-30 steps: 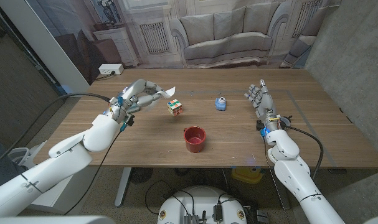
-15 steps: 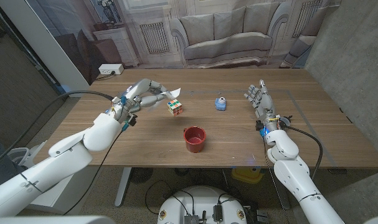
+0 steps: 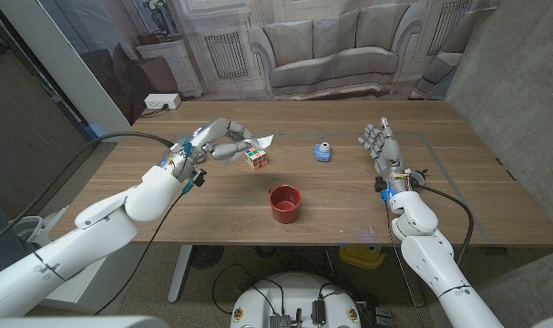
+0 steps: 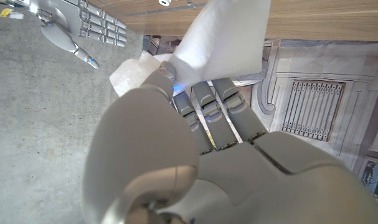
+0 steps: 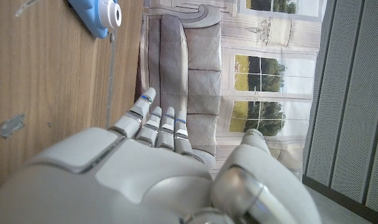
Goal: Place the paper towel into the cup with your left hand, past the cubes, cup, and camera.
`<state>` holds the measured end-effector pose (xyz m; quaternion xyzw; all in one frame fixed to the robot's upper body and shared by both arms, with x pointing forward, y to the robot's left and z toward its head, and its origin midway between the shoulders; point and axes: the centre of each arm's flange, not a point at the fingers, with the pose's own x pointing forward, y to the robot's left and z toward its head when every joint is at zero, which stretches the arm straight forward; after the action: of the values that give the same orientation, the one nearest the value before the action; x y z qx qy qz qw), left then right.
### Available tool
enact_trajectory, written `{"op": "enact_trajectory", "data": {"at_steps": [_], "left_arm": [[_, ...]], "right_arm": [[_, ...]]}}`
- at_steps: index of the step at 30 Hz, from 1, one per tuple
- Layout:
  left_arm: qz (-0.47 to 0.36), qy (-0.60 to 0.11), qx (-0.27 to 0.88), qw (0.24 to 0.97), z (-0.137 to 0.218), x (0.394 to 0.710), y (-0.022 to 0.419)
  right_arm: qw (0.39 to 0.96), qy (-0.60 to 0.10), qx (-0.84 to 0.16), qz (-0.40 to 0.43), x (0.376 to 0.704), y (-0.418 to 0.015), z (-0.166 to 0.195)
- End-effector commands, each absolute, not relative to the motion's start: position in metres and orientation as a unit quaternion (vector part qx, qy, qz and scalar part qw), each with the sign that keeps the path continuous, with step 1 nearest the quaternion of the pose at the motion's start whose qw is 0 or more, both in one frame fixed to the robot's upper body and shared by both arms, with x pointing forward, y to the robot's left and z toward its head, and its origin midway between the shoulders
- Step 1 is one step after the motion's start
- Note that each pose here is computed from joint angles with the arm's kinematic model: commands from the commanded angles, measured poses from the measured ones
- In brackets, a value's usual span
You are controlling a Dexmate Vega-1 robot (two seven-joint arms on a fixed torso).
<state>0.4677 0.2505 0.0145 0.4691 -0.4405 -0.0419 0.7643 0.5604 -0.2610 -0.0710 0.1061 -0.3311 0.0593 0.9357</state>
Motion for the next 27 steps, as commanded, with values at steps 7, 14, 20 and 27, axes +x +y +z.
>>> {"op": "enact_trajectory", "data": {"at_steps": [7, 14, 20, 27], "left_arm": [[-0.086, -0.445, 0.479, 0.752, 0.010, 0.464, 0.233], [-0.099, -0.447, 0.486, 0.745, 0.007, 0.458, 0.226], [-0.111, -0.447, 0.488, 0.741, 0.005, 0.456, 0.220], [-0.126, -0.450, 0.485, 0.739, 0.002, 0.453, 0.215]], "right_arm": [[0.934, -0.337, 0.103, 0.058, 0.558, -0.262, -0.066], [0.933, -0.341, 0.105, 0.057, 0.555, -0.265, -0.065], [0.932, -0.341, 0.105, 0.057, 0.554, -0.266, -0.065], [0.932, -0.342, 0.106, 0.057, 0.552, -0.267, -0.065]]}}
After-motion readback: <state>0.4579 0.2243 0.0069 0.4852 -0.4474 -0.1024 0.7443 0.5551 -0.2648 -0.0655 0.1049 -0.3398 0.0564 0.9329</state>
